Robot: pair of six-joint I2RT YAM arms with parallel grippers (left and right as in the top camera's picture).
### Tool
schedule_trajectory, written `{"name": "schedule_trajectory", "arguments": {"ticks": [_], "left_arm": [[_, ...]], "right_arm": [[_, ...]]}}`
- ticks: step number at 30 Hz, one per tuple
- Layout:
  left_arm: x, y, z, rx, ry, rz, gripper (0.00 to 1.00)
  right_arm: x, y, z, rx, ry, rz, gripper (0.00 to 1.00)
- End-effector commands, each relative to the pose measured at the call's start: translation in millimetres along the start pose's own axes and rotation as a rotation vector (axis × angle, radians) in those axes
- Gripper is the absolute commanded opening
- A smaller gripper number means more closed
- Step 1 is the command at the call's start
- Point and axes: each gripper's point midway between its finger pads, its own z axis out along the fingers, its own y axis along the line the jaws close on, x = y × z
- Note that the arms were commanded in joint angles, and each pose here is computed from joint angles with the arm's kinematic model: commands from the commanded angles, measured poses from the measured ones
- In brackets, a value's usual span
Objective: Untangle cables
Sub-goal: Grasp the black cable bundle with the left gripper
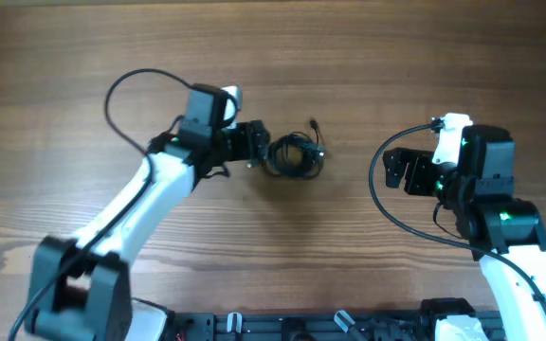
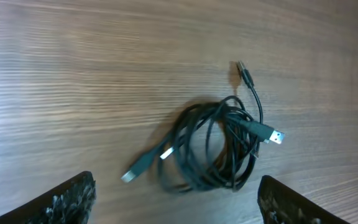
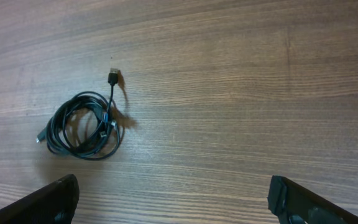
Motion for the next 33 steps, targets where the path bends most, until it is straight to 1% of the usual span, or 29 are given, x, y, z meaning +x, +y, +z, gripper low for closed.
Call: {"name": "schedule_trajectory", "arguments": {"ticks": [1, 2, 4, 9, 13, 14, 16, 17, 21, 22, 24, 27, 32, 33], "left_arm": [[17.6, -5.5, 33.2, -0.018, 0.063, -0.065, 0.65], [21.8, -7.5, 39.6, -0.018, 0.075, -0.081, 0.56], [30.4, -13.0, 50.7, -0.013, 0.097, -0.095, 0.52], [49.2, -25.6, 71.5, -0.005, 0.137, -0.093, 0.52], [60.7, -28.1, 79.4, -0.017, 0.162, -0.093, 0.48], [61.9, -29.0, 80.2, -0.017, 0.165, -0.09, 0.45], [62.5, -29.6, 80.4, -0.019, 0.164, -0.086, 0.35], [62.1, -29.2, 80.4, -0.021, 0.162, -0.086, 0.31], [62.3, -28.7, 80.4, -0.023, 0.162, -0.086, 0.28], [61.3, -27.8, 80.4, -0.029, 0.157, -0.085, 0.25], [58.5, -24.6, 80.7, -0.047, 0.141, -0.083, 0.15], [54.3, -21.5, 79.7, -0.065, 0.122, -0.068, 0.04], [37.4, -35.5, 57.2, -0.024, 0.066, -0.044, 0.04], [28.4, -48.5, 40.2, 0.023, 0.037, -0.037, 0.04]], "right_arm": [[-8.8, 1.1, -3.3, -0.002, -0.019, 0.01, 1.0], [-8.5, 1.0, -3.3, -0.002, -0.018, 0.008, 1.0], [-8.7, 1.0, -3.3, -0.002, -0.019, 0.006, 1.0], [-9.1, 1.1, -3.3, -0.002, -0.021, 0.006, 1.0], [-9.2, 1.0, -3.3, -0.002, -0.021, 0.006, 1.0], [-9.3, 1.1, -3.3, -0.002, -0.022, 0.006, 1.0], [-9.5, 1.0, -3.3, -0.002, -0.023, 0.003, 1.0], [-9.5, 0.9, -3.3, -0.001, -0.023, 0.002, 1.0], [-9.8, 0.7, -3.3, 0.0, -0.024, 0.002, 1.0], [-10.0, 0.7, -3.3, 0.0, -0.024, 0.002, 1.0], [-10.4, 0.8, -3.3, 0.0, -0.026, 0.001, 1.0], [-11.5, 1.0, -3.4, -0.001, -0.031, 0.001, 1.0], [-20.6, 3.4, -0.9, -0.015, -0.062, 0.031, 0.99], [-24.7, 13.4, 1.5, -0.072, -0.068, 0.026, 0.95]]}}
